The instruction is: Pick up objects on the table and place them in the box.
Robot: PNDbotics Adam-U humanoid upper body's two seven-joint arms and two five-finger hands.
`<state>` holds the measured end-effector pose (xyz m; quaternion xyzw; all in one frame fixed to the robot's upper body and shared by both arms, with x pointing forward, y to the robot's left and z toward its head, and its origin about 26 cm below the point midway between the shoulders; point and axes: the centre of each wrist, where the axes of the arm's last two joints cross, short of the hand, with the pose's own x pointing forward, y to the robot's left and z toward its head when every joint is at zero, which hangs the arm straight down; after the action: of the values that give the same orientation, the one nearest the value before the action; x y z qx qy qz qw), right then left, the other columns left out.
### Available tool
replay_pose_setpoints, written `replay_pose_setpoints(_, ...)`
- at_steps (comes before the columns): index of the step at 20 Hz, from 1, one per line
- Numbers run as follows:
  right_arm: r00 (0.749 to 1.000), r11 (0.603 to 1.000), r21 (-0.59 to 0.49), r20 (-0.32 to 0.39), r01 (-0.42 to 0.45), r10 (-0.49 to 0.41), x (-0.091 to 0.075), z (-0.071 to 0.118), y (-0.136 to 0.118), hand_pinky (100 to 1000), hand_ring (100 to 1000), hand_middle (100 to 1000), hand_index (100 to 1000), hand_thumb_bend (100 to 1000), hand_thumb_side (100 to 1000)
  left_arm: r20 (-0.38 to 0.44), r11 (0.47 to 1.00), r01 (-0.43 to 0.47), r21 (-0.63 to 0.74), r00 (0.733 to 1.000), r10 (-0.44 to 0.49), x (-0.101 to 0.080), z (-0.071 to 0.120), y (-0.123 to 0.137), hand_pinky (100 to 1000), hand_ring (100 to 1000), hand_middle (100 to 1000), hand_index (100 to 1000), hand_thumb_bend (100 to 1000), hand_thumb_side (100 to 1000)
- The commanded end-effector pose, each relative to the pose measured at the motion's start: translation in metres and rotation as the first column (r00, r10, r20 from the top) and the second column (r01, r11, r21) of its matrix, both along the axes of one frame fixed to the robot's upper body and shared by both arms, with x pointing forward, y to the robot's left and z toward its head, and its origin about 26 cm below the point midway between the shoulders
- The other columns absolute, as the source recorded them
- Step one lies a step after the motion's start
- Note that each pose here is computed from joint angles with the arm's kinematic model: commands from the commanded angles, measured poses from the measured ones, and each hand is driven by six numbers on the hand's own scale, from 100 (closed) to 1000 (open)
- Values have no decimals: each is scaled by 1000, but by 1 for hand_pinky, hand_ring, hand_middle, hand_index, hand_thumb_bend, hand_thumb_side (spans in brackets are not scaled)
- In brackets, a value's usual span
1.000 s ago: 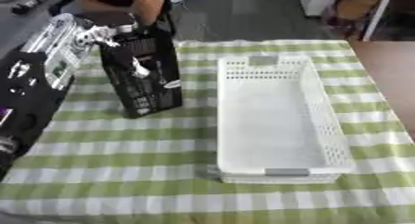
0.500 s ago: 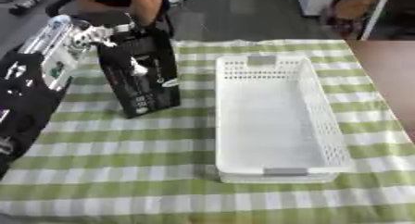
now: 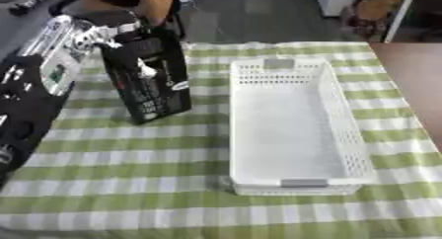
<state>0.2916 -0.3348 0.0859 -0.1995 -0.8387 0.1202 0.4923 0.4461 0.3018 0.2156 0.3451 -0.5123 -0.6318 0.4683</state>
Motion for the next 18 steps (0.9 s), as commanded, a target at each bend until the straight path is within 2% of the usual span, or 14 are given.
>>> replay_pose_setpoints(1, 1000, 1000, -27, 11, 3, -3, -1, 7, -6, 835, 859, 780, 930, 276, 660, 74, 1000, -18, -5, 997, 19, -3, 34, 11, 100, 100, 322, 526, 205, 391)
replay_pose_setpoints(2, 1000, 1000, -27, 11, 4, -3, -1, 7, -6, 835, 859, 780, 930, 274, 657, 81, 1000, -19, -6, 997, 20, -4, 38, 12, 100, 100, 320, 525, 279, 336)
replay_pose_setpoints(8, 1000, 1000, -27, 10, 5, -4, -1, 7, -7, 836, 859, 780, 930, 275, 658, 119, 1000, -20, -9, 993, 21, -7, 55, 14, 100, 100, 311, 524, 267, 328)
replay_pose_setpoints(9, 1000, 1000, -27, 10, 4, -4, -1, 7, -7, 836, 859, 780, 930, 279, 651, 126, 1000, -20, -11, 992, 21, -7, 57, 14, 100, 100, 309, 524, 347, 271)
replay_pose_setpoints(10, 1000, 1000, -27, 10, 5, -5, -1, 7, -7, 836, 859, 780, 930, 275, 657, 132, 1000, -20, -13, 991, 21, -8, 60, 14, 100, 100, 306, 520, 260, 326)
replay_pose_setpoints(18, 1000, 1000, -27, 10, 6, -5, -1, 7, -7, 836, 859, 780, 930, 276, 656, 196, 999, 33, -43, 980, -24, -16, 81, 5, 100, 100, 291, 498, 132, 301)
